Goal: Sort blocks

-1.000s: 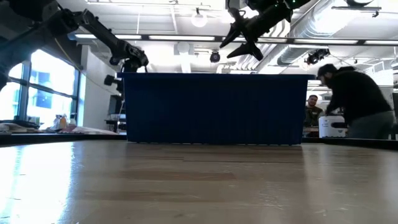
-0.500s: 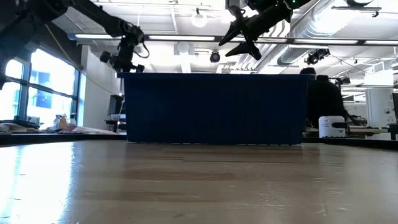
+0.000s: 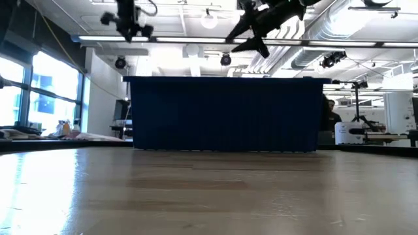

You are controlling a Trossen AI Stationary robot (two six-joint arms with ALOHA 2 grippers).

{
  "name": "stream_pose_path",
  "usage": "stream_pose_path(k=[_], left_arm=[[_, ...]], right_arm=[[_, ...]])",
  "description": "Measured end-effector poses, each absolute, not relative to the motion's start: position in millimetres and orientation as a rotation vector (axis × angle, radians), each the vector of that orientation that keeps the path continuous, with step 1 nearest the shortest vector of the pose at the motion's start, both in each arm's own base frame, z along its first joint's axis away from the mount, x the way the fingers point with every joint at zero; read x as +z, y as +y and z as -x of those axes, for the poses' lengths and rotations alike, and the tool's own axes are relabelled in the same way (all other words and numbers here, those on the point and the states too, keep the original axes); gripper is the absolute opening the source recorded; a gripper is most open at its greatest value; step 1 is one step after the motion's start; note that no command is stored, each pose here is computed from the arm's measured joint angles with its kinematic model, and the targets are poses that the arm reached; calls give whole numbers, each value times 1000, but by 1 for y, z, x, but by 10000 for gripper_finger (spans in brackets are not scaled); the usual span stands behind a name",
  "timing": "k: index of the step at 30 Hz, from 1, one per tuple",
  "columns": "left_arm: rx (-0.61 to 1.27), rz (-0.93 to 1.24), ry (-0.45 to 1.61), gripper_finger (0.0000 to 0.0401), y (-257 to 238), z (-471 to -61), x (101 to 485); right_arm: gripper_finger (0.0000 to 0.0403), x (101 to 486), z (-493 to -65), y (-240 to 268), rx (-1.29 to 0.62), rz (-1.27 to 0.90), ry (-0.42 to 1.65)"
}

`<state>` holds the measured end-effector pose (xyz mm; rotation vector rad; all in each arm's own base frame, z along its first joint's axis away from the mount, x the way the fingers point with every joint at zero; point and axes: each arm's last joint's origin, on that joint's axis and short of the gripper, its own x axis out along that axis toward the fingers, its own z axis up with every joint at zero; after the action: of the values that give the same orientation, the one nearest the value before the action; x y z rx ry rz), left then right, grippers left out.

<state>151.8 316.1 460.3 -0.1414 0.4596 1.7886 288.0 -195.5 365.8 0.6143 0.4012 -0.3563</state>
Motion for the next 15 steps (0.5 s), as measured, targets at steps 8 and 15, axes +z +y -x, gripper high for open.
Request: stream_pose_path(k=[8, 15], left_arm=[[1658, 162, 422, 0, 233, -143, 499], [1391, 90, 404, 0, 149, -134, 525]], right_arm=[[98, 410, -261, -170, -397, -532, 248], [7, 440, -245, -129, -394, -544, 140]])
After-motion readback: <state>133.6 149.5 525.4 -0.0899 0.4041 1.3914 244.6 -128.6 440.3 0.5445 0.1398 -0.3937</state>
